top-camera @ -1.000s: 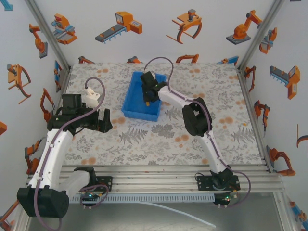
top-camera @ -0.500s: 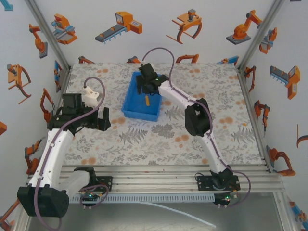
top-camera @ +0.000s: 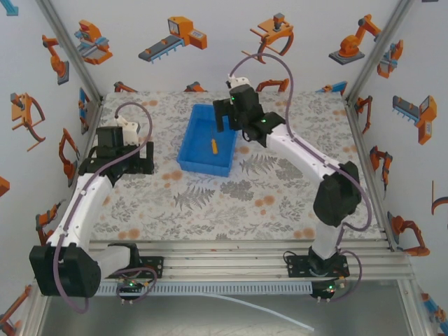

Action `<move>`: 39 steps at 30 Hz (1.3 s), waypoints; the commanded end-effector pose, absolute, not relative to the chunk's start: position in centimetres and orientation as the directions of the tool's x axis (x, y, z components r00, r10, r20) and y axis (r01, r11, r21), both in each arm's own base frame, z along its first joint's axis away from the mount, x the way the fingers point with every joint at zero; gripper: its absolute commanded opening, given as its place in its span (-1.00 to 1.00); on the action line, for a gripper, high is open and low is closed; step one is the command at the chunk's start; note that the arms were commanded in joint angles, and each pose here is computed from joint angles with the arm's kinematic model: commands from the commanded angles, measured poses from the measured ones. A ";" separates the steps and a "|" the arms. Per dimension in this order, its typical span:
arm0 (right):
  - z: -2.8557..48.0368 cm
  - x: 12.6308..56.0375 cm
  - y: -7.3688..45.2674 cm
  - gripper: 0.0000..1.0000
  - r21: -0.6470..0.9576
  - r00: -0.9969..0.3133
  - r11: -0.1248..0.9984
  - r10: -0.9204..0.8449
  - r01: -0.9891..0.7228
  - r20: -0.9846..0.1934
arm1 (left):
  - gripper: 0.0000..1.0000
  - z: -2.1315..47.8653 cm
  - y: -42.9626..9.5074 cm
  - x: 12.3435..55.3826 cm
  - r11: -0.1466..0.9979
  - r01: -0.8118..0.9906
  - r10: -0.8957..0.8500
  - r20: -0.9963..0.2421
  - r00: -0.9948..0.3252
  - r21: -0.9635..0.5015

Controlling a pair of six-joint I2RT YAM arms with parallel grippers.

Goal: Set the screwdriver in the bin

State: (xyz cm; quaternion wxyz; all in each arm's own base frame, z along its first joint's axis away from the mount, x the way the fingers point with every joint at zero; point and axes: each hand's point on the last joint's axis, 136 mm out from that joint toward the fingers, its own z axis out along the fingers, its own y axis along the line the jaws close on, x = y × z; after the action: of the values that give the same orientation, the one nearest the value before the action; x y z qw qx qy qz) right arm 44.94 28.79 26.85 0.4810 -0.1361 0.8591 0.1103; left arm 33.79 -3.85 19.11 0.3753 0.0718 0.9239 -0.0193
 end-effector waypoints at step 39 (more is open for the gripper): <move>11.9 36.9 -4.5 0.99 0.054 -0.276 0.975 0.114 0.216 -0.954 | 0.95 11.7 2.0 39.1 0.991 -0.109 -0.111 -0.923 -0.369 -0.076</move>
State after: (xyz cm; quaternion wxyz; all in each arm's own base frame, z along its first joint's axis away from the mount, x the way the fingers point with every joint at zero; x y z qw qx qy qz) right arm 35.66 -4.73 9.47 0.5462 0.1168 0.8278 -0.0529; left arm 38.60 2.34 10.29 0.5174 -0.0656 0.8531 0.0153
